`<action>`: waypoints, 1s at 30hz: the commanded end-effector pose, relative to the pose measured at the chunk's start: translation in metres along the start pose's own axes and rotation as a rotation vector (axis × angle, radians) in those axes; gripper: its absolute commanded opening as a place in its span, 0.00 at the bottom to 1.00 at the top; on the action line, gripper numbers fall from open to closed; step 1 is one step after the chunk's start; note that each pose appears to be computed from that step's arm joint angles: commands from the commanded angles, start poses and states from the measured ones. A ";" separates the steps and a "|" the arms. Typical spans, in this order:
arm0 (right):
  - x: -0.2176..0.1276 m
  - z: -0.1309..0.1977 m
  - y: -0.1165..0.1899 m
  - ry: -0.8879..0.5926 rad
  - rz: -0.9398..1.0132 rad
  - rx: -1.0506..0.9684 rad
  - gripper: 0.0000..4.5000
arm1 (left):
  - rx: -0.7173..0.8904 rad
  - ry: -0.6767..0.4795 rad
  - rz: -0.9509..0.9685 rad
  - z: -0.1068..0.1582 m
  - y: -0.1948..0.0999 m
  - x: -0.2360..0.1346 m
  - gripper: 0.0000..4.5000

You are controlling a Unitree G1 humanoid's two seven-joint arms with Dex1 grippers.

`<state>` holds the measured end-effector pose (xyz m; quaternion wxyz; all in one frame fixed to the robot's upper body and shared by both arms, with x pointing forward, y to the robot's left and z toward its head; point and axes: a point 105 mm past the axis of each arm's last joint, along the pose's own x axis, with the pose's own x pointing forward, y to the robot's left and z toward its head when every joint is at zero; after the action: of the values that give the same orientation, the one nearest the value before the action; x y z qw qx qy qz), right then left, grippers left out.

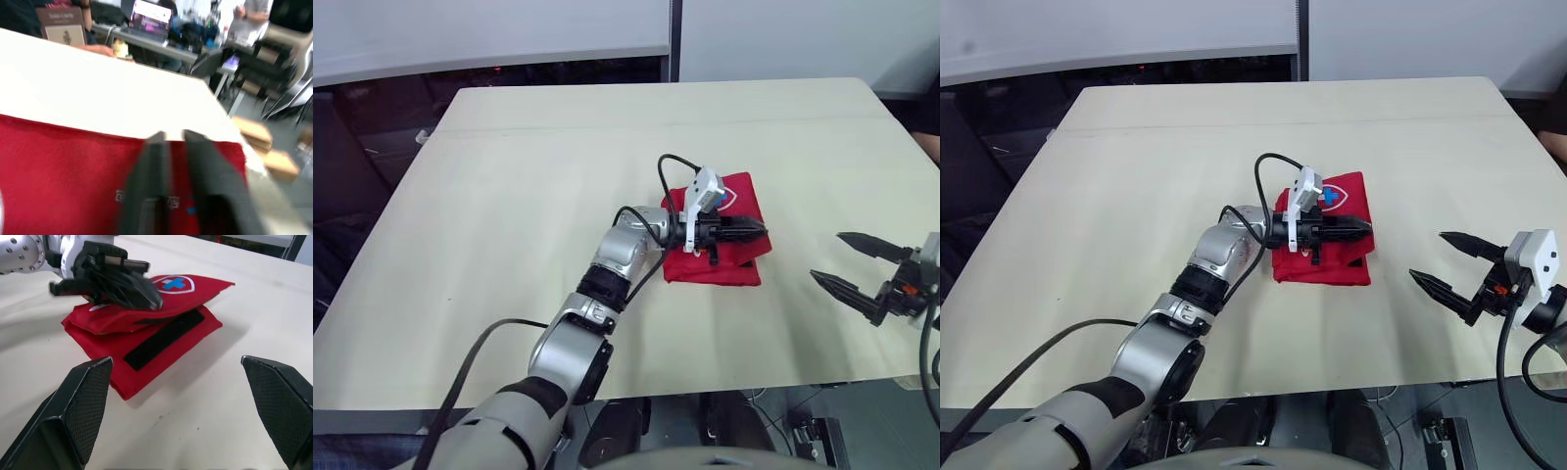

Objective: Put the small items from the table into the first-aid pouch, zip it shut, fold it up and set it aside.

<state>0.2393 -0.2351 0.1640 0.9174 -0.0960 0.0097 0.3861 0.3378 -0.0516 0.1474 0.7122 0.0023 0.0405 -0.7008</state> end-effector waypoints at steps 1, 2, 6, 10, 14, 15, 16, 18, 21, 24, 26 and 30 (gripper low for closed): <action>-0.003 0.012 0.001 -0.019 -0.005 -0.051 1.00 | 0.077 0.001 0.010 0.009 0.003 0.008 0.01; -0.003 0.012 0.001 -0.018 -0.008 -0.053 1.00 | 0.086 0.000 0.023 0.010 0.006 0.008 0.01; -0.006 0.012 0.001 -0.015 -0.017 -0.055 1.00 | 0.127 0.083 0.040 -0.004 0.009 0.007 0.01; -0.007 0.011 0.001 -0.013 -0.021 -0.053 1.00 | 0.199 0.302 -0.092 -0.048 -0.009 0.001 0.01; -0.008 0.010 0.000 -0.008 -0.022 -0.051 1.00 | 0.255 0.423 -0.134 -0.071 -0.016 0.000 0.01; -0.008 0.010 0.000 -0.004 -0.021 -0.049 1.00 | 0.267 0.454 -0.139 -0.080 -0.019 0.001 0.01; -0.008 0.009 0.000 0.000 -0.021 -0.049 1.00 | 0.266 0.474 -0.158 -0.087 -0.024 0.003 0.01; -0.008 0.009 -0.002 0.003 -0.022 -0.050 1.00 | 0.246 0.482 -0.205 -0.096 -0.035 0.005 0.01; -0.009 0.010 -0.002 0.003 -0.022 -0.052 1.00 | 0.202 0.461 -0.288 -0.101 -0.053 0.005 0.01; -0.011 0.010 -0.003 0.007 -0.025 -0.053 1.00 | 0.145 0.338 -0.306 -0.082 -0.061 0.008 0.01; -0.012 0.010 -0.004 0.007 -0.028 -0.054 1.00 | 0.117 0.262 -0.296 -0.062 -0.059 0.008 0.01; -0.012 0.011 -0.005 0.003 -0.031 -0.055 1.00 | 0.103 0.091 -0.313 0.003 -0.056 0.007 0.01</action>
<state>0.2349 -0.2400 0.1634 0.9188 -0.1046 0.0194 0.3802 0.2833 -0.0548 0.1063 0.6027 0.0840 0.0978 -0.7875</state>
